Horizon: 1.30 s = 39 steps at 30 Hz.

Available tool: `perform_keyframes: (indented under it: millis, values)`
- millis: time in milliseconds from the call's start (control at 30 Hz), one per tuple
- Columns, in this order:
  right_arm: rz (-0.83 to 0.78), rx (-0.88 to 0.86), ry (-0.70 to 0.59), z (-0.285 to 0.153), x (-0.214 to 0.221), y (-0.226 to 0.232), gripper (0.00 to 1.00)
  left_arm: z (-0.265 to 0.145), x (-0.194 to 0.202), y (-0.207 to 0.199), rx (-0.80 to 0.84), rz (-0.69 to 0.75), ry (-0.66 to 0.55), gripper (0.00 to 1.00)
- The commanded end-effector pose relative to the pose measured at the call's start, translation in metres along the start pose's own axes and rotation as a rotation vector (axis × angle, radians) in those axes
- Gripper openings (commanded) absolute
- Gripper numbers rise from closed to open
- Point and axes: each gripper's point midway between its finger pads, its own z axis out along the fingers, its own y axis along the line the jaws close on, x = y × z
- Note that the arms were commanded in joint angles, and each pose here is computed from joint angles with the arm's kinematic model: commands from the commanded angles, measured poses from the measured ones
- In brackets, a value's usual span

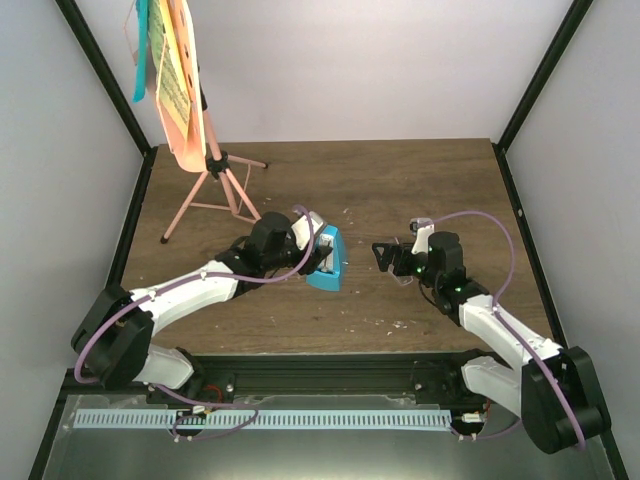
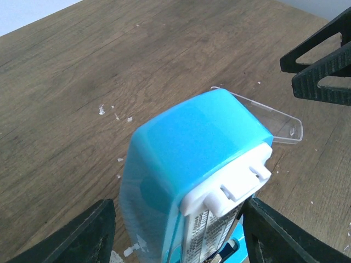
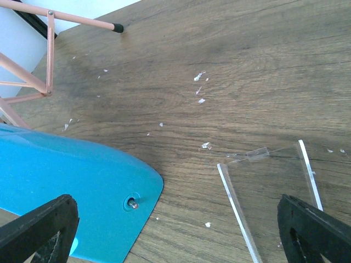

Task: Pack up the instrument practice props

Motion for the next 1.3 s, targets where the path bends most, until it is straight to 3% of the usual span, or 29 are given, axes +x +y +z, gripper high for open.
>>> perform_keyframes:
  millis: [0, 1267]
  values:
    - [0.006, 0.005, -0.017, -0.0042, -0.0061, -0.0005, 1.00, -0.0037, -0.0073, -0.0028, 0.002, 0.020, -0.019, 0.65]
    - [0.006, 0.013, -0.027, -0.0083, -0.0051, -0.0017, 1.00, -0.0069, -0.0074, -0.0071, 0.004, 0.028, -0.019, 0.49]
